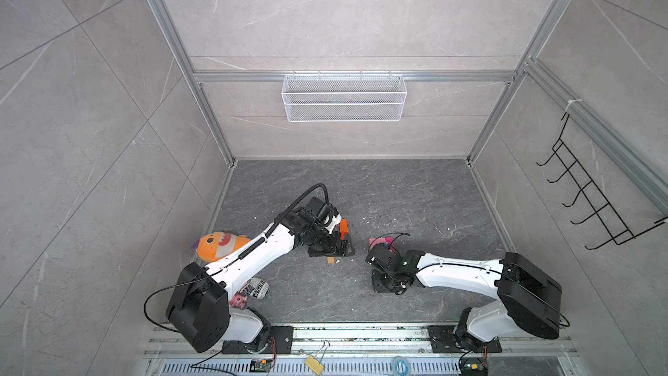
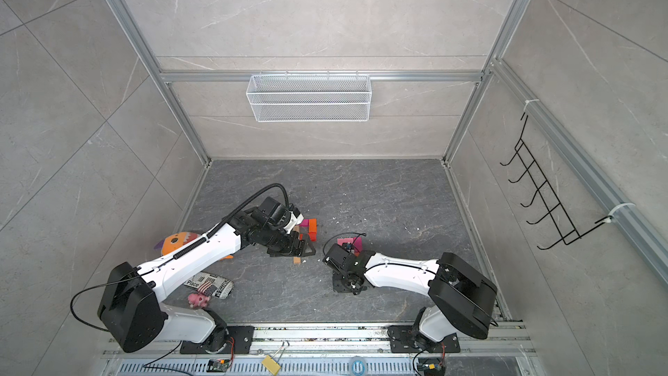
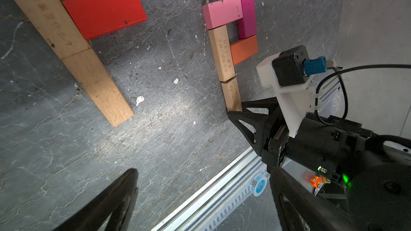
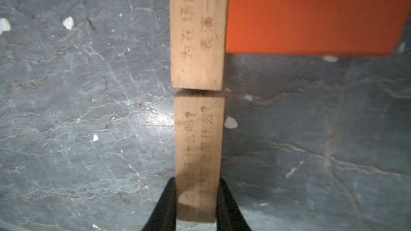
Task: Assemble the letter p with building blocks
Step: Assemble the building block at the center of the board, then adjust the building block at the center of the board.
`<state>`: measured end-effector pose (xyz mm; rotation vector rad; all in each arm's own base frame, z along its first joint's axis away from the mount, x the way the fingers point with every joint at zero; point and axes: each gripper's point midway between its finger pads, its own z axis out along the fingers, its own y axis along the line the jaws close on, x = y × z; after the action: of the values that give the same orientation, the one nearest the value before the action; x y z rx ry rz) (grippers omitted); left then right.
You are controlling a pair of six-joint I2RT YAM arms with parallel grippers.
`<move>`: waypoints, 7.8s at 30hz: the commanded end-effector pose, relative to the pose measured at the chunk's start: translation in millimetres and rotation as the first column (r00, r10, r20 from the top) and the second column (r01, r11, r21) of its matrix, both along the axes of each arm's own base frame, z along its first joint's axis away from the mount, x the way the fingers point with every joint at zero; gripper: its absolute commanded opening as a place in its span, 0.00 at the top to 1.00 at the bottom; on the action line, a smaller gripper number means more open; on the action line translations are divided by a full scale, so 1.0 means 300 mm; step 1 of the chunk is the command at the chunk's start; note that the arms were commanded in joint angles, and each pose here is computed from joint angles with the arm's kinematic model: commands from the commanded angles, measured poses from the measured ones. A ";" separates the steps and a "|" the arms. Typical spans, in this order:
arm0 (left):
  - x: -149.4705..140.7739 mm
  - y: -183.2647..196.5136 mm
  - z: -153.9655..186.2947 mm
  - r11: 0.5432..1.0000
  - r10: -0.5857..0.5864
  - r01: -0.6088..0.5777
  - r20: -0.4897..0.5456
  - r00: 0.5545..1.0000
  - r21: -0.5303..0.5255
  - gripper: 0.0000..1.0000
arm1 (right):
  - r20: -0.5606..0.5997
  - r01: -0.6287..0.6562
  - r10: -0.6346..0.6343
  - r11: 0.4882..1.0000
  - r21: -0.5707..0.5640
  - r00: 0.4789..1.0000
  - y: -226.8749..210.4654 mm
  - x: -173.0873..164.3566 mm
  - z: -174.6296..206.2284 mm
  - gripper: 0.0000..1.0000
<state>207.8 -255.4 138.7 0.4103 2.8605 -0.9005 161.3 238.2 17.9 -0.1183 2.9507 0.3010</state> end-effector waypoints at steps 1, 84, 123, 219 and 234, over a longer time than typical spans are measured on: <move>-0.004 -0.009 0.018 1.000 -0.011 0.011 -0.012 1.000 -0.015 0.04 | -0.014 0.006 -0.007 0.999 -0.035 1.000 -0.014 -0.008 -0.020 0.79; -0.153 -0.362 -0.370 0.991 -0.026 -0.005 -0.229 0.973 -0.130 0.86 | -0.019 0.077 -0.075 0.989 0.123 0.997 -0.131 0.079 -0.031 0.76; -0.146 -0.354 -0.412 0.996 0.020 -0.043 -0.253 0.967 -0.083 0.86 | -0.024 0.126 -0.124 0.988 0.085 0.992 -0.187 0.049 -0.063 0.74; 0.650 0.219 -0.396 0.888 0.444 -0.393 -0.219 0.869 0.238 0.77 | -0.006 -0.030 0.034 0.959 0.280 0.999 0.287 0.618 0.087 0.17; 0.629 0.222 -0.411 0.885 0.447 -0.392 -0.224 0.866 0.250 0.78 | -0.019 -0.025 0.032 0.959 0.282 0.999 0.300 0.632 0.072 0.17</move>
<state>410.7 -196.1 21.6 -0.3287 3.0596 -0.7157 347.7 325.3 40.8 -0.1314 2.8808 0.7195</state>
